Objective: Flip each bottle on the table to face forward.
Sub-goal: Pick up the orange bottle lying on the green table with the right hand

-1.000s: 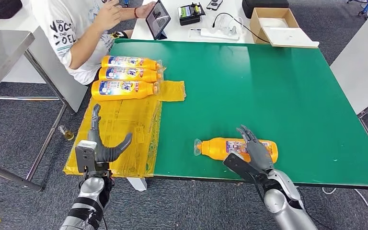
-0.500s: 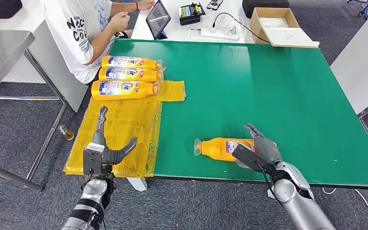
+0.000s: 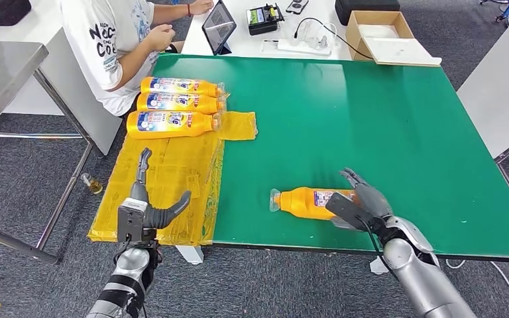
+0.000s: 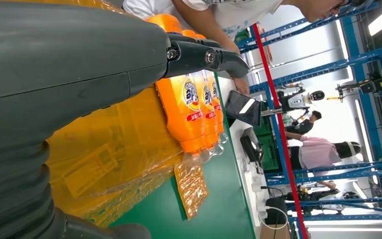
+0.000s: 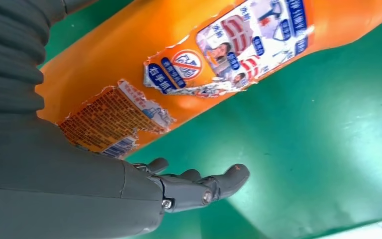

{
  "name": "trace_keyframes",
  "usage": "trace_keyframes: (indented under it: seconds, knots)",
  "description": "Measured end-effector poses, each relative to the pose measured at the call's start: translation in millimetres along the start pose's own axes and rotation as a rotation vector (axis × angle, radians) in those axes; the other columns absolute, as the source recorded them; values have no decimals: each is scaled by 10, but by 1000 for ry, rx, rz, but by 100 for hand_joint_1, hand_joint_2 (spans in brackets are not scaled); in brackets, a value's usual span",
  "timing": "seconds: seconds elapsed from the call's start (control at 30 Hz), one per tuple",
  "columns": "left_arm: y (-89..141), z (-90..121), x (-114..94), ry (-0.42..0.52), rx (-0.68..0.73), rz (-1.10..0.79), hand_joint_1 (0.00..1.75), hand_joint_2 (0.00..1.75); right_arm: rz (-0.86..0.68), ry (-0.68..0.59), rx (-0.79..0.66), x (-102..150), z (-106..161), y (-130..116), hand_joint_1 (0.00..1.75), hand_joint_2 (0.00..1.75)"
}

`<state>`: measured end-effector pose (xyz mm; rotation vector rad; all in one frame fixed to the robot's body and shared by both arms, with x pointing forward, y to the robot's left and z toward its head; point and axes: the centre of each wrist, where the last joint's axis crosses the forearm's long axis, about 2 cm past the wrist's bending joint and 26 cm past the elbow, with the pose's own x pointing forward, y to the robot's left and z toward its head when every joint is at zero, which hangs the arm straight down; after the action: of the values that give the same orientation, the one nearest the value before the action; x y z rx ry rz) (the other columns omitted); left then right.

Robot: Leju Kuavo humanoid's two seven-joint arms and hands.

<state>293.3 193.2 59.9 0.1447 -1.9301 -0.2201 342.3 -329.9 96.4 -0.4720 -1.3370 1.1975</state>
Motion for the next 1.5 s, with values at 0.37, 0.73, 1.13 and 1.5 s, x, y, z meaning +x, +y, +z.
trace_keyframes:
  seconds: [0.37,0.73,1.13,1.5]
  knots:
    - [-82,-65,-35,18,-41,29,0,175,-10,67,298,-325,-169,-539,0,175]
    - [-164,-107,-77,52,-71,65,0,175,50,187,498,-483,-190,-816,0,175]
    - [-233,-148,-67,61,-80,102,0,175,154,232,551,-436,-259,-924,59,175]
    - [-244,-156,-58,63,-78,112,0,175,209,126,390,-353,-317,-594,148,175]
